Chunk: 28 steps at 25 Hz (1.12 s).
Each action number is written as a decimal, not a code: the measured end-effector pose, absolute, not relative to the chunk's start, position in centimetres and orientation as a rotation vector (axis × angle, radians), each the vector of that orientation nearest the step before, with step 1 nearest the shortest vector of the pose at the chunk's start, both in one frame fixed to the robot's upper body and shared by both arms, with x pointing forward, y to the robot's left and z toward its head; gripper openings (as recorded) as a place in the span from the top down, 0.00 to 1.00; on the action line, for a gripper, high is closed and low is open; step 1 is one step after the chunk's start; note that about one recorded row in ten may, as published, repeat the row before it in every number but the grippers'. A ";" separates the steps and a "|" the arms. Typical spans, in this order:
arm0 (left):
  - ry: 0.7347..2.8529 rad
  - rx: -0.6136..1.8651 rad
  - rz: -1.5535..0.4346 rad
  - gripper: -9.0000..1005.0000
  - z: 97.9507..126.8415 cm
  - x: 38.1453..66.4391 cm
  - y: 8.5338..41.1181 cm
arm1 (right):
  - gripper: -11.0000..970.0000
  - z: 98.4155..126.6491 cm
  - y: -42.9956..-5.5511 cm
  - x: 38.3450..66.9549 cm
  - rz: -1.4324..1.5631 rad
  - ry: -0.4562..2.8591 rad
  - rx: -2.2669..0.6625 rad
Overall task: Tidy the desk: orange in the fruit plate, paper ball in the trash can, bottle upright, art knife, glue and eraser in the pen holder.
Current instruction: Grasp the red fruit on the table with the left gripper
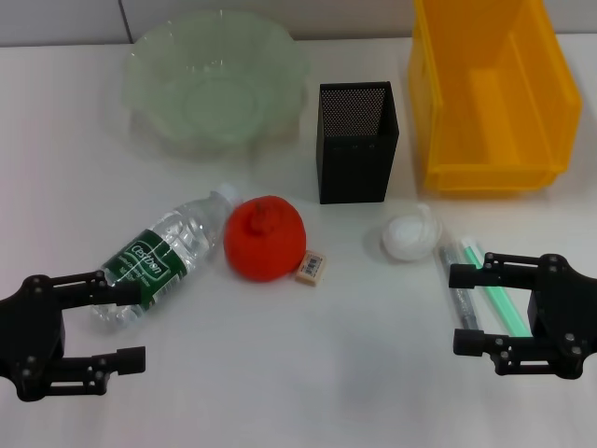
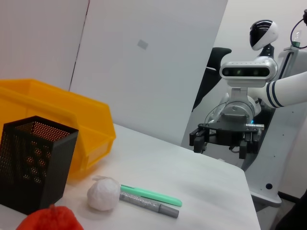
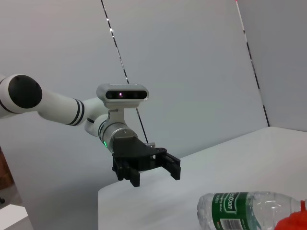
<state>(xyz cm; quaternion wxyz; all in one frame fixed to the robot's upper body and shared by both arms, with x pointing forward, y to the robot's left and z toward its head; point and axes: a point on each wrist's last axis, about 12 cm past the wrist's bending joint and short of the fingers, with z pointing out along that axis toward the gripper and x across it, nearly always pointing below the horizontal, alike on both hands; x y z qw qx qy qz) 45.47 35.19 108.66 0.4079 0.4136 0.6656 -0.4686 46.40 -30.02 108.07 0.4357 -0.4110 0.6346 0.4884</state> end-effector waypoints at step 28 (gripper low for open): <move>1.609 0.991 -0.952 0.27 111.1 50.0 33.3 | 0.24 107.6 -34.1 44.4 1.083 1.685 -0.888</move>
